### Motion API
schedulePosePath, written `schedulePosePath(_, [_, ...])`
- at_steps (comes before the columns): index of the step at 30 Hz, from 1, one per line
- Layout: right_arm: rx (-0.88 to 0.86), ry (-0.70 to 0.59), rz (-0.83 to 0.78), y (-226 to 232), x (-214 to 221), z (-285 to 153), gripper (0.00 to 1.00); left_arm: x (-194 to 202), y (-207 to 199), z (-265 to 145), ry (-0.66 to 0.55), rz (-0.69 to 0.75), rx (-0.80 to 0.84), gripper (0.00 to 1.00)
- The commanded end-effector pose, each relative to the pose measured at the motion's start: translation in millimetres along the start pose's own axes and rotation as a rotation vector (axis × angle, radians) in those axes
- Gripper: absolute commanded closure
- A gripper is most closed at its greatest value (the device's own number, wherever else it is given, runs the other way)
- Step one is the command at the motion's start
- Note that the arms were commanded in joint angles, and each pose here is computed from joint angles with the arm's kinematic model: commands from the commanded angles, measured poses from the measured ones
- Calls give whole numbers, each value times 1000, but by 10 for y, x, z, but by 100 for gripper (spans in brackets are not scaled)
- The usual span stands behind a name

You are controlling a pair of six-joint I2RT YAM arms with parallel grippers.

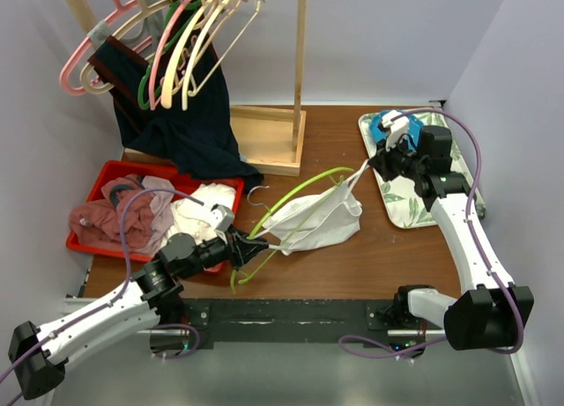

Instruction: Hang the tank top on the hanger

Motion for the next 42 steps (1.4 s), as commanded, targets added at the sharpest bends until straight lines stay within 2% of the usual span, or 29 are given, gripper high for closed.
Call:
schedulePosePath(1, [28, -65, -20, -78, -181, -28, 100, -110, -106, 40, -48, 43, 90, 100])
schedulePosePath(16, [29, -65, -21, -74, -169, -38, 100, -83, -1, 47, -37, 43, 4, 100])
schedulePosePath(26, [5, -83, -29, -53, -221, -61, 100, -57, 59, 119, 38, 60, -53, 100])
schedulePosePath(35, [-159, -136, -79, 137, -276, -129, 100, -182, 48, 215, 60, 106, -82, 100])
schedulePosePath(42, [-365, -246, -127, 383, -539, -343, 100, -210, -105, 393, 103, 140, 72, 100])
Point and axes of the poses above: each gripper's point midway between its finger pads, its own z axis out along the fingers, its own y axis along the line the jaws close on, x = y × z, the point moved 7 cm from there along -z, back along the fingers, and after that the axes turned 6 degrees about -z, right-handed, at the moved point
